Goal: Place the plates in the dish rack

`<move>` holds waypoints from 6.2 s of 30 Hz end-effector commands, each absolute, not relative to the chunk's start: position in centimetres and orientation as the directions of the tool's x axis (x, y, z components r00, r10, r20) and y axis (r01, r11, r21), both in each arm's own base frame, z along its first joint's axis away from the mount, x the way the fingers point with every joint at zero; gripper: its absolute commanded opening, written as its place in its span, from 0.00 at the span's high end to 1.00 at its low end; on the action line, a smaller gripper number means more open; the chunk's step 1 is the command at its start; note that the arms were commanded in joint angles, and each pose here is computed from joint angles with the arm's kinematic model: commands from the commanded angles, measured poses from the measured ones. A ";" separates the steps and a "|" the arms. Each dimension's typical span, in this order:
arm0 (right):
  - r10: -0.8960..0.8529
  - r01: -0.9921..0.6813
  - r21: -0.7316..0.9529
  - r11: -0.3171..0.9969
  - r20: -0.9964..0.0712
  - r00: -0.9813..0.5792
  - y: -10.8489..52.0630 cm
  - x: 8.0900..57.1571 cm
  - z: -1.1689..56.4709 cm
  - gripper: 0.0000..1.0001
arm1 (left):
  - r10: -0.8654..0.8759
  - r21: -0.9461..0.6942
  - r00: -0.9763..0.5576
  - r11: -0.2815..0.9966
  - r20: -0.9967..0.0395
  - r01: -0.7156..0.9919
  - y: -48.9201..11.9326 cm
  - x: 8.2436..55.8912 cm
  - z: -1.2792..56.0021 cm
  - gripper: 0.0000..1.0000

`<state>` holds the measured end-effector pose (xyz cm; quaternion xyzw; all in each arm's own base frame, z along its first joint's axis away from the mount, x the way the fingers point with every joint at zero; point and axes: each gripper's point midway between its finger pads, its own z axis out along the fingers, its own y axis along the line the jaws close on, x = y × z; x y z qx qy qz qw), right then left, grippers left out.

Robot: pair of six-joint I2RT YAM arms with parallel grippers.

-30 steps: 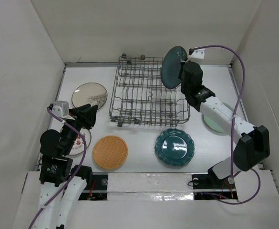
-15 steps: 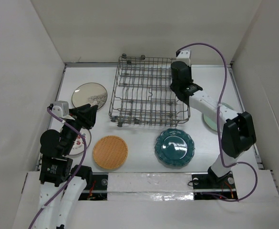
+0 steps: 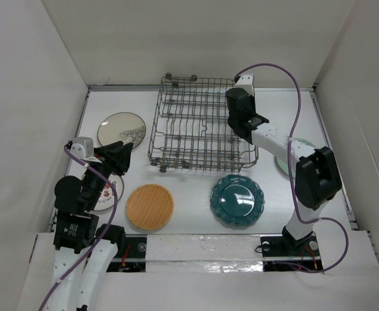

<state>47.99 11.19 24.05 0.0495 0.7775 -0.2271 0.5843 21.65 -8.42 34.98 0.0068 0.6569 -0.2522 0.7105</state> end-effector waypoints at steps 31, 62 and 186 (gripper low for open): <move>-0.182 0.220 -0.232 0.948 -0.958 -0.223 15.4 50.7 24.0 0.76 | -0.360 -0.337 0.003 0.875 -0.933 0.348 -8.2 23.1 35.1 0.65; 0.652 0.272 0.649 0.710 -0.753 0.094 0.5 39.1 26.5 1.00 | -0.363 -0.327 0.025 0.864 -0.931 0.382 -8.7 22.1 35.9 0.65; -0.300 0.385 -0.440 0.811 -0.879 -0.371 16.1 50.4 25.0 1.00 | -0.346 -0.311 0.021 0.866 -0.938 0.392 -9.3 21.5 35.7 0.65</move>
